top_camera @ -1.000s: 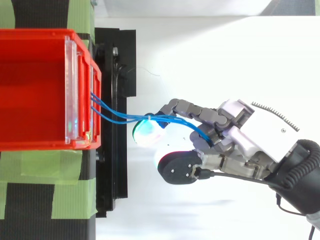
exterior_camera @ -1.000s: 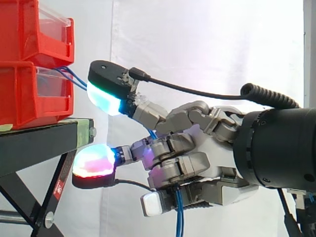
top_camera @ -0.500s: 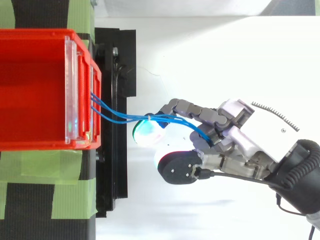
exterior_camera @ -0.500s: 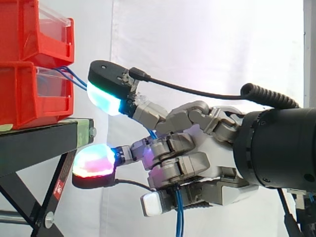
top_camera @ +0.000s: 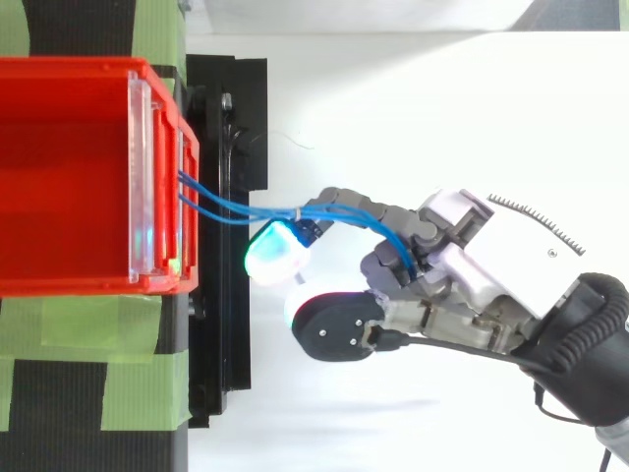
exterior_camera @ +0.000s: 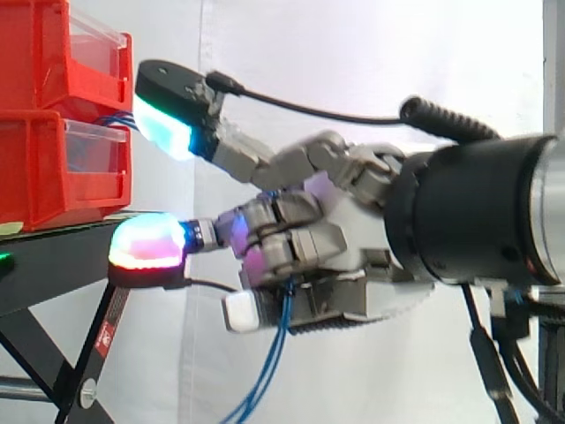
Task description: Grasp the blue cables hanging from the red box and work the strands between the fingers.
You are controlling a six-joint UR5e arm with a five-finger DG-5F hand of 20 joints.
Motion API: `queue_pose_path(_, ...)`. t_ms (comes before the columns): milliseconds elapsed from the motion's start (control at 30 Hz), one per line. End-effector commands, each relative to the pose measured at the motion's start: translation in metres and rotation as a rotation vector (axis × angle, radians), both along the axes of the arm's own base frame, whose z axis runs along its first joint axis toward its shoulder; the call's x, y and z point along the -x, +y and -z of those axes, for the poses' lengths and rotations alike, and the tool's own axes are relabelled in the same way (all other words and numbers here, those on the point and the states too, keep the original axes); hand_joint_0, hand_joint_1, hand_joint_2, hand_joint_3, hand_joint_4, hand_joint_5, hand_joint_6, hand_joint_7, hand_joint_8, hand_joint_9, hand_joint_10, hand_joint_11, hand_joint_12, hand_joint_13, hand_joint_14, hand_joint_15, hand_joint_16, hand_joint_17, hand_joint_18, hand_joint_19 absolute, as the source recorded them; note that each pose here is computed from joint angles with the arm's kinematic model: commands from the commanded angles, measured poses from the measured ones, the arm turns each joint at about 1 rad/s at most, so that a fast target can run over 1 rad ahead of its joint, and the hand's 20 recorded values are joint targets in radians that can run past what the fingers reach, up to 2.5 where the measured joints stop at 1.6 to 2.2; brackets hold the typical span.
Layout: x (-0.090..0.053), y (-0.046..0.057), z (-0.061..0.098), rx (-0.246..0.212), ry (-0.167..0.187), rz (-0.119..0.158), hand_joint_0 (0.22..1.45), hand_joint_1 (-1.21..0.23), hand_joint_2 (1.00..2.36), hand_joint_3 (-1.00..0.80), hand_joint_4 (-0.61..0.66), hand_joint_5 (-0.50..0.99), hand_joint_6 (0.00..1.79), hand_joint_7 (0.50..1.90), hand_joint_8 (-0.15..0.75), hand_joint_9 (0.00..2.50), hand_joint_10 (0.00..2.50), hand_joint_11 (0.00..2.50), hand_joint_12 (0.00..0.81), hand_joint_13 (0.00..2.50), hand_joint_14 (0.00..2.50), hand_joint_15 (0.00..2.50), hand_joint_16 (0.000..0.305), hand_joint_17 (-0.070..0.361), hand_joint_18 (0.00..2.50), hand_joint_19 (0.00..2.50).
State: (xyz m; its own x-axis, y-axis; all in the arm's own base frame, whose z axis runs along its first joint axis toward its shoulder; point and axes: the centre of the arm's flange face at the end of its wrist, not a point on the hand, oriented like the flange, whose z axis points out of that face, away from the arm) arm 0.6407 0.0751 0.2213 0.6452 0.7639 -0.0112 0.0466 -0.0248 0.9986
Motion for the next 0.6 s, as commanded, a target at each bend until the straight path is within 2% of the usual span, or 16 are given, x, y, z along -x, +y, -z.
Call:
queue_pose_path(0, -0.006, -0.005, -0.019, 0.022, 0.038, 0.017, 0.75, -0.62, 1.00, -1.00, 0.25, 0.24, 0.00, 1.27, 0.524, 1.95, 2.50, 2.50, 0.623, 1.99, 2.50, 1.61, 0.246, 0.185, 2.50, 0.58)
queue_pose_path(100, -0.010, -0.011, -0.030, 0.023, 0.036, 0.045, 0.75, -0.62, 1.00, -0.99, 0.25, 0.25, 0.00, 1.28, 0.524, 1.95, 2.50, 2.50, 0.623, 1.99, 2.50, 1.61, 0.246, 0.185, 2.50, 0.58)
queue_pose_path(300, -0.018, -0.008, -0.045, 0.009, 0.009, 0.045, 0.76, -0.62, 1.00, -0.98, 0.25, 0.25, 0.00, 1.28, 0.524, 1.95, 2.50, 2.50, 0.623, 1.99, 2.50, 1.61, 0.246, 0.185, 2.50, 0.58)
queue_pose_path(567, -0.018, -0.014, -0.046, 0.006, 0.009, 0.054, 0.77, -0.62, 1.00, -0.96, 0.25, 0.26, 0.00, 1.29, 0.524, 1.95, 2.50, 2.50, 0.623, 1.99, 2.50, 1.61, 0.246, 0.185, 2.50, 0.58)
